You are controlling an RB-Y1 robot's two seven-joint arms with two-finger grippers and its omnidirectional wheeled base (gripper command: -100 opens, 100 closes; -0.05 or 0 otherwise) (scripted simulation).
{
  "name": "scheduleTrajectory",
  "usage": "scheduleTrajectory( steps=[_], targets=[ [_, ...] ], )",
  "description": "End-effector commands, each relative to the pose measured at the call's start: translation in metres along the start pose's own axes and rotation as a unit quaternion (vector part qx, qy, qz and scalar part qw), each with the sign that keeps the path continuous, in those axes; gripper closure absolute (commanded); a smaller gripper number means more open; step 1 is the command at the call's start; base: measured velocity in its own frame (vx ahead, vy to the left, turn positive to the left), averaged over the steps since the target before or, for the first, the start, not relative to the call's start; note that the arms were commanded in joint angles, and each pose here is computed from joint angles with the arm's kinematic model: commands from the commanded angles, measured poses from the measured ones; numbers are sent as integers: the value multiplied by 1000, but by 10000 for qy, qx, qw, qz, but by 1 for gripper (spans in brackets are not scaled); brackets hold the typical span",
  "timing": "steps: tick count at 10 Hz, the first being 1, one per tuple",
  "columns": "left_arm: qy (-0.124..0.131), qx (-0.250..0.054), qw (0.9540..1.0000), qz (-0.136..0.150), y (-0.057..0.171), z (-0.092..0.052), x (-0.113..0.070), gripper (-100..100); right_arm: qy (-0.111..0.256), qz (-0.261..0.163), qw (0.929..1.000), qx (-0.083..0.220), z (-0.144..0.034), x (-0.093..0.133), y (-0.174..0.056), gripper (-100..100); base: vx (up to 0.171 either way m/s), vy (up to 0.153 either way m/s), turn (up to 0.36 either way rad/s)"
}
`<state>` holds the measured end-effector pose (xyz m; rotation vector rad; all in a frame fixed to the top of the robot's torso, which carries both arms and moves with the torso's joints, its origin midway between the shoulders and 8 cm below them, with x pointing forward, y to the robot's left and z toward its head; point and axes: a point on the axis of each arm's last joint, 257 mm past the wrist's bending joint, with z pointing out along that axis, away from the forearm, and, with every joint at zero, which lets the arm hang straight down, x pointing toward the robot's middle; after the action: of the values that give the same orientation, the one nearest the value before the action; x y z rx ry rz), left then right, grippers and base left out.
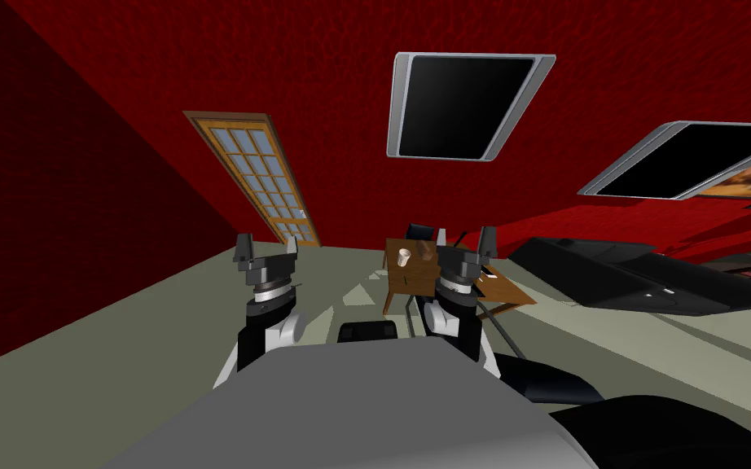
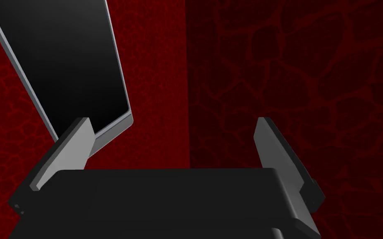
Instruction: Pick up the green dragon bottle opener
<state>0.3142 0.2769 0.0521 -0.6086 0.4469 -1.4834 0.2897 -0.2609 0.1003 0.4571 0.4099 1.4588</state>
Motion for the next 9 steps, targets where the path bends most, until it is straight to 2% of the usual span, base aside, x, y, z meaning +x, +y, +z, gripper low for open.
scheduleTrajectory(
  steps=[1, 5, 9],
  targets=[
    [0, 0, 10000, 0, 0, 0, 0, 0, 176, 45, 9998, 104, -2, 4, -8, -100, 0, 0, 0],
    [0, 0, 10000, 0, 0, 0, 0, 0, 478, 325, 9965, 609, -13, 8, -48, -100, 9, -14, -16],
    [0, 0, 10000, 0, 0, 0, 0, 0, 420, 785, 9877, 1283, -29, 0, -104, -100, 18, -14, -23]
  ],
)
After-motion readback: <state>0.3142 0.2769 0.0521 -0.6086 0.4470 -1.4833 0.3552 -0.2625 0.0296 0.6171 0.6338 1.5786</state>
